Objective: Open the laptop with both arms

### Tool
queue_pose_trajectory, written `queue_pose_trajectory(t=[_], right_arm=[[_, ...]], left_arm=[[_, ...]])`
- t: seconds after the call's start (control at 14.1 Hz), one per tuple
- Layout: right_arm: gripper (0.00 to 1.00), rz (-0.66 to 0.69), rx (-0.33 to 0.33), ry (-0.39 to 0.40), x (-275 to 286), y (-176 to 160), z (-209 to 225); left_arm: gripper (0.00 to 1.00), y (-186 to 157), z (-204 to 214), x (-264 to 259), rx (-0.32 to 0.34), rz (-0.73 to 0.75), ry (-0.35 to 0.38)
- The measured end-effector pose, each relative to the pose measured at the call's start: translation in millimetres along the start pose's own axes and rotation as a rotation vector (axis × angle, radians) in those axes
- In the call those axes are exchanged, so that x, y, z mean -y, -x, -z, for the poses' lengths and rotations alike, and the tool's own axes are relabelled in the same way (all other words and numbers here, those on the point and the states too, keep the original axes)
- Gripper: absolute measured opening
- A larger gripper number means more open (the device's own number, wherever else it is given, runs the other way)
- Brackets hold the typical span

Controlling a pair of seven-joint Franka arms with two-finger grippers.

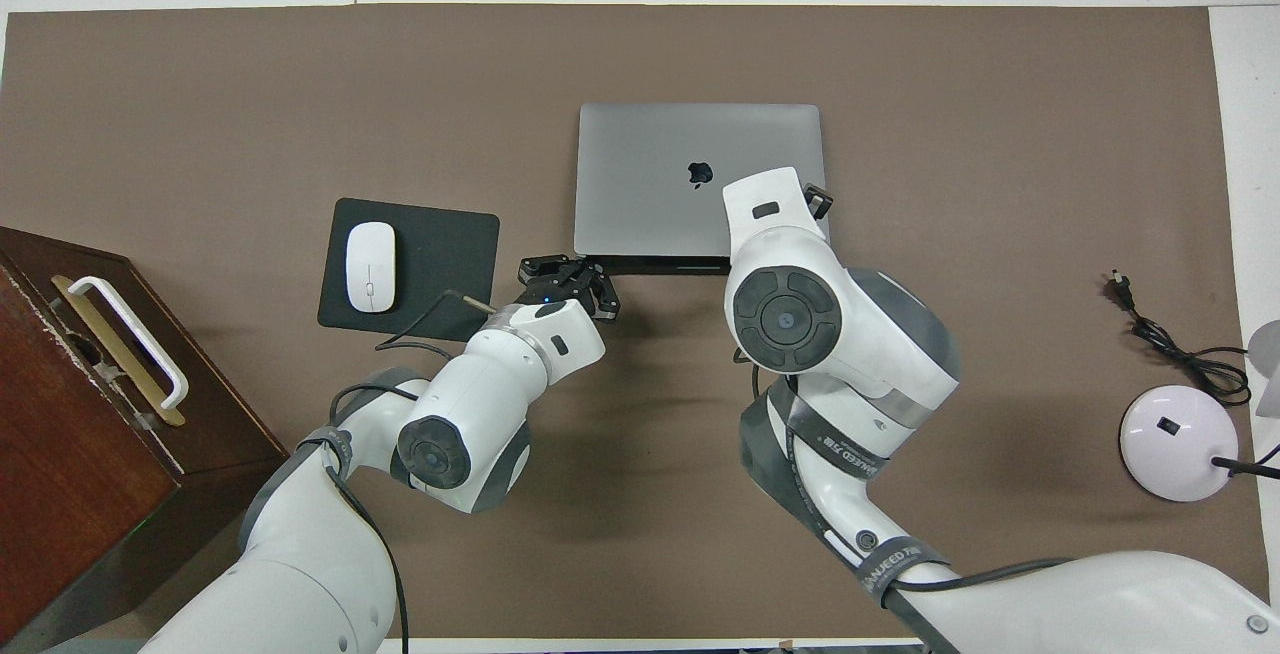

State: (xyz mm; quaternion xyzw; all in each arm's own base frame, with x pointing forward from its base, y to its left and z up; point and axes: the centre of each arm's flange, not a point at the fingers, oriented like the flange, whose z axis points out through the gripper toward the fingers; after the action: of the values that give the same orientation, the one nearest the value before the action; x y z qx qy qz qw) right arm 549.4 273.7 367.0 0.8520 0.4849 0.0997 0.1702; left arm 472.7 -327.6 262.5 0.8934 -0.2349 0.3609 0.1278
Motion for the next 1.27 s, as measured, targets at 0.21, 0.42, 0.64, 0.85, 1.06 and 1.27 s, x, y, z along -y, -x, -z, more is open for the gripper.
queue_pose_trajectory(t=[0.21,0.42,0.64,0.85,1.06,1.27], right_arm=[[1.0,0.022,-0.03,-0.011,13,-10,-5],[1.0,0.034,-0.057,-0.017,21,-17,-6],[1.0,0.067,-0.051,-0.001,24,-17,-15],[1.0,0.08,-0.057,0.017,31,-20,-30],[1.0,0.082,-0.06,0.014,34,-21,-35],[1.0,0.087,-0.061,0.018,33,-21,-35]], left_arm=[[0.01,-1,-1,4,-0.001,-0.007,-0.002],[0.01,-1,-1,6,-0.002,-0.008,-0.003],[0.01,-1,-1,6,-0.002,-0.008,-0.003],[0.01,-1,-1,6,-0.002,-0.008,-0.003],[0.01,-1,-1,6,-0.002,-0.008,-0.003],[0.01,-1,-1,6,-0.003,-0.008,-0.003]])
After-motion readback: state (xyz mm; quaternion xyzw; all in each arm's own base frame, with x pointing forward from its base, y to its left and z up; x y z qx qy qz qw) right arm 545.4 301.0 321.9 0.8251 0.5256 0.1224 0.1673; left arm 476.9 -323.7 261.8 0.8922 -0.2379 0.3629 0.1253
